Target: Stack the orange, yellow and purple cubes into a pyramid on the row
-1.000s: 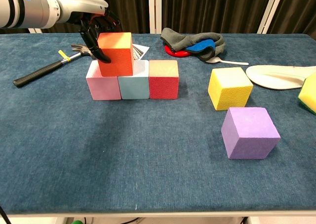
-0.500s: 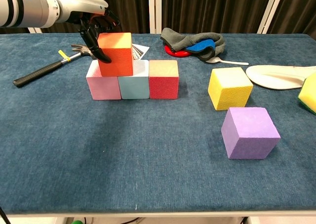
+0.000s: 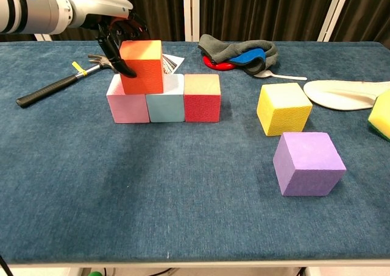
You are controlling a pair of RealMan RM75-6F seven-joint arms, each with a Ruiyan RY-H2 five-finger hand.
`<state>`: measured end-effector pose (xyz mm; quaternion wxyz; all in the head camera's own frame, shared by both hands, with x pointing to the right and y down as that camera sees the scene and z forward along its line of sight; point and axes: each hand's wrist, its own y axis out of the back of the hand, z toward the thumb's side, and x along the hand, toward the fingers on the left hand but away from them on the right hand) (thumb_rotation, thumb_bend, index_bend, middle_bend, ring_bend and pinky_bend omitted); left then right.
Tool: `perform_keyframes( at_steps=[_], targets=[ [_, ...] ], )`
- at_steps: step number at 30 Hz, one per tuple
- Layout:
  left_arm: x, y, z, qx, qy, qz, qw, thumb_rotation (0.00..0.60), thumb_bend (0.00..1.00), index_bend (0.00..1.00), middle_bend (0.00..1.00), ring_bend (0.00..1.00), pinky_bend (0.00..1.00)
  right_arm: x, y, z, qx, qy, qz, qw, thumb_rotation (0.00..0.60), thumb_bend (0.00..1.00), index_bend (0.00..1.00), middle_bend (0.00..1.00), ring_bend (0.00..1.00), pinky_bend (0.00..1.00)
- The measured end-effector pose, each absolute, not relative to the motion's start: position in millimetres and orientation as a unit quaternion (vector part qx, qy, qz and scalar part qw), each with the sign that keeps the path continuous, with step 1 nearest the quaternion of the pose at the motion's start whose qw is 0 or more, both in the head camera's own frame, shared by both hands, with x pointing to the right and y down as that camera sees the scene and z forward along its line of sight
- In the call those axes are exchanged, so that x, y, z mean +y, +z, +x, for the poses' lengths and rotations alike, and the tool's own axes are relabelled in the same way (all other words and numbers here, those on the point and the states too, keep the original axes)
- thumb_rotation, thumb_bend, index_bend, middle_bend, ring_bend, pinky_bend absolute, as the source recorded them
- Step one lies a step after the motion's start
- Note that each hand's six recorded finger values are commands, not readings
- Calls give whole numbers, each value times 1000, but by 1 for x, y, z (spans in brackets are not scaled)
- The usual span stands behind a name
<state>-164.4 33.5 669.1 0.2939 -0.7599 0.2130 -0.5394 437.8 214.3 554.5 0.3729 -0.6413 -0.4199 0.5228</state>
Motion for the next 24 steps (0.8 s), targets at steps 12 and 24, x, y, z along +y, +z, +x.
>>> perform_keyframes(
  at_steps=[12, 24],
  targets=[
    [36, 670, -167, 205, -541, -758, 300, 481, 177, 261, 260, 289, 210, 215, 554, 438, -422, 522, -641, 373, 505, 176, 76, 155, 116, 273],
    [36, 668, -164, 201, -535, -758, 316, 531, 178, 284, 285, 289, 210, 215, 553, 440, -423, 523, -639, 372, 506, 176, 76, 155, 116, 273]
  ],
)
